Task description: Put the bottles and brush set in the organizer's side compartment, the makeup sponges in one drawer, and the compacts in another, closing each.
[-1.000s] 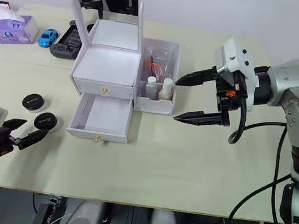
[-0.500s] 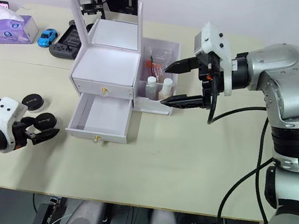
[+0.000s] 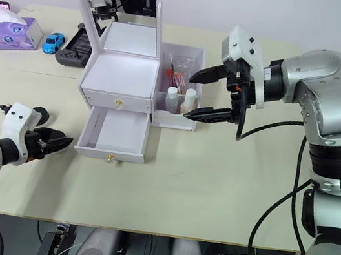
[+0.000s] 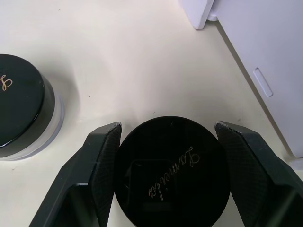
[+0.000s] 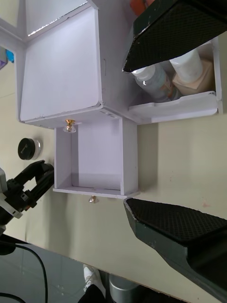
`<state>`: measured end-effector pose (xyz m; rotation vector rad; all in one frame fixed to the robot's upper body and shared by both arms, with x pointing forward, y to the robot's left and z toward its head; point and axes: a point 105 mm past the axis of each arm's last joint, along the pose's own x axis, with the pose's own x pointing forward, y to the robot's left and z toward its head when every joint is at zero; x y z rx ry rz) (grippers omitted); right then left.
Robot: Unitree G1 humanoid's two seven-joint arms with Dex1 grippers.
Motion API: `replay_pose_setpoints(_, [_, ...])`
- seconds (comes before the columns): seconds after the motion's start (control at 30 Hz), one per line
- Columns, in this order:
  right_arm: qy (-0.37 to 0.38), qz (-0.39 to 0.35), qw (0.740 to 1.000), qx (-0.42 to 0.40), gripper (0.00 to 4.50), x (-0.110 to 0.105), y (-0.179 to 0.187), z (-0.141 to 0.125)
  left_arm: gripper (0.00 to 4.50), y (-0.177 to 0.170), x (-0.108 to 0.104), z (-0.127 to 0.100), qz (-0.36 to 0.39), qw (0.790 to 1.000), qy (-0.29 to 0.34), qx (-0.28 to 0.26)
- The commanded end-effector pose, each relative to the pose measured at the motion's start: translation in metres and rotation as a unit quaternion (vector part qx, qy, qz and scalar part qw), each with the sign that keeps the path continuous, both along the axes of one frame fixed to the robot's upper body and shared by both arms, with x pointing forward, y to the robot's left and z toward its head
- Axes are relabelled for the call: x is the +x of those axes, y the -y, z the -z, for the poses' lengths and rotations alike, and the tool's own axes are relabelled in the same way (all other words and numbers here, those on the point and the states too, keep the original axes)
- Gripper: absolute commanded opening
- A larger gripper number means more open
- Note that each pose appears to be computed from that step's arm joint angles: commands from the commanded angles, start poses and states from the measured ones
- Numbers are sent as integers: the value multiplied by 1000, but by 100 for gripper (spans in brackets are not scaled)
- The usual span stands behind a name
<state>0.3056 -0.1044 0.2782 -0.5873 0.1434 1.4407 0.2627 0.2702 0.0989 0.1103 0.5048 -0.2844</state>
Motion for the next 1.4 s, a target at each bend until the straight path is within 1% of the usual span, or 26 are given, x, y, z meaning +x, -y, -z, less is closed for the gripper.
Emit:
replay_pose_setpoints(0.03, [30,-5,999,11,450,-4,-1,-16,266,-7,-2,-5,0,1000,-2,20])
replay_pose_setpoints(0.2, [30,-4,999,13,450,-4,-1,-16,266,-7,2,-8,-6,1000,8,21])
replay_pose_setpoints(0.27, [30,-4,999,14,450,-4,-2,-16,368,-8,2,-11,-7,1000,10,23])
replay_pose_setpoints(0.33, [29,-4,999,14,450,-4,-1,-16,448,-8,-1,-11,1,999,3,34])
replay_pose_setpoints(0.67, [29,-5,999,14,450,-4,-1,-15,448,-7,-10,-3,-2,998,-38,42])
replay_pose_setpoints(0.8, [30,-3,999,15,450,-3,-1,-15,448,-4,-7,-4,4,998,-32,49])
replay_pose_setpoints(0.9, [31,-2,999,15,450,-3,-1,-15,369,-3,-2,-3,2,998,-27,51])
replay_pose_setpoints(0.97, [32,0,999,15,450,-3,-1,-15,272,-1,-1,-4,7,998,-31,49])
replay_pose_setpoints(1.03, [33,1,999,15,450,-3,-1,-15,269,-1,0,-5,7,998,-31,49])
replay_pose_setpoints(1.2, [30,4,999,15,450,-4,0,-14,269,-9,5,-30,19,998,-2,66])
replay_pose_setpoints(1.3, [27,5,1000,16,450,-3,1,-13,269,7,11,-67,84,994,56,40])
replay_pose_setpoints(1.33, [26,5,1000,16,450,-3,1,-12,269,9,11,-77,100,992,65,39])
replay_pose_setpoints(1.4, [26,4,1000,16,450,-4,0,-12,269,17,8,-94,155,984,67,57])
